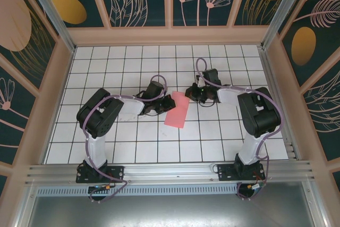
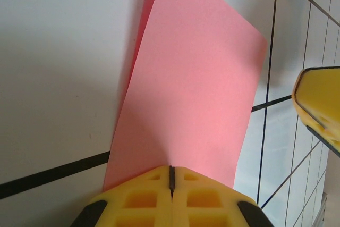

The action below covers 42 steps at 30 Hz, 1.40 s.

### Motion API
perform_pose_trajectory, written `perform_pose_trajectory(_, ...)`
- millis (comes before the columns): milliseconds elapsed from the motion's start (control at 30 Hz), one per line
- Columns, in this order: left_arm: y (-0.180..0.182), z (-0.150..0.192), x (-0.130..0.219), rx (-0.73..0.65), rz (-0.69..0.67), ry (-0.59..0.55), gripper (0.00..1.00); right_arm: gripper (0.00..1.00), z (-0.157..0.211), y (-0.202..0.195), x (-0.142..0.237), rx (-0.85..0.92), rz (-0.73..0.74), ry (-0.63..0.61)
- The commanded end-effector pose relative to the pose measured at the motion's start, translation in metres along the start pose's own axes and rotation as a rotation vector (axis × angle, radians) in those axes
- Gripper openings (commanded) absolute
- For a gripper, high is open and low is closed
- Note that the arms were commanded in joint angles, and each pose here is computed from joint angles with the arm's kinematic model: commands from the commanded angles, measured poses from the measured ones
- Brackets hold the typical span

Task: Fold a paper plane with a square sheet of paper (pick it up from the middle)
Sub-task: Fold the square sheet of paper in half at the center of the table, then fold the triangle a second time at the center of the table.

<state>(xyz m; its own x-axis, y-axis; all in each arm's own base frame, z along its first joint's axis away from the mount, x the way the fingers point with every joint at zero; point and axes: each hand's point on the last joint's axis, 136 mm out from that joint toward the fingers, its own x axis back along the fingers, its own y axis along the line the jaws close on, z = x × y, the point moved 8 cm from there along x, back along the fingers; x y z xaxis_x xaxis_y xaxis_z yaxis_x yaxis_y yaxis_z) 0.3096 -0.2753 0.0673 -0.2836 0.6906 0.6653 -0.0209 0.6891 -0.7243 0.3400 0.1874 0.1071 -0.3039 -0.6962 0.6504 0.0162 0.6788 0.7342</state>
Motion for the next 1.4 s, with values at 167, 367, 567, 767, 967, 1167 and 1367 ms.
perform_pose_trajectory(167, 0.044, 0.025, -0.006, 0.033, -0.191, 0.078, 0.0, 0.01, 0.026, -0.023, -0.015, -0.014, 0.024, 0.064)
perform_pose_trajectory(367, 0.046, 0.026, -0.005, 0.028, -0.204, 0.081, 0.0, 0.01, 0.034, -0.044, -0.02, -0.05, 0.086, 0.08)
perform_pose_trajectory(567, 0.049, 0.028, -0.004, 0.025, -0.221, 0.08, 0.0, 0.02, 0.012, -0.015, -0.005, 0.008, 0.041, 0.037)
perform_pose_trajectory(767, 0.049, 0.028, -0.004, 0.024, -0.221, 0.08, 0.0, 0.02, -0.001, -0.019, -0.009, -0.002, 0.024, 0.033)
perform_pose_trajectory(967, 0.049, 0.028, -0.004, 0.022, -0.218, 0.083, 0.0, 0.01, 0.01, -0.049, -0.022, -0.07, 0.118, 0.064)
perform_pose_trajectory(1167, 0.05, 0.029, -0.004, 0.022, -0.221, 0.084, 0.0, 0.01, 0.004, -0.043, -0.017, -0.071, 0.118, 0.045)
perform_pose_trajectory(1367, 0.049, 0.029, -0.004, 0.016, -0.225, 0.089, 0.0, 0.01, -0.026, -0.004, 0.004, -0.004, 0.022, -0.007)
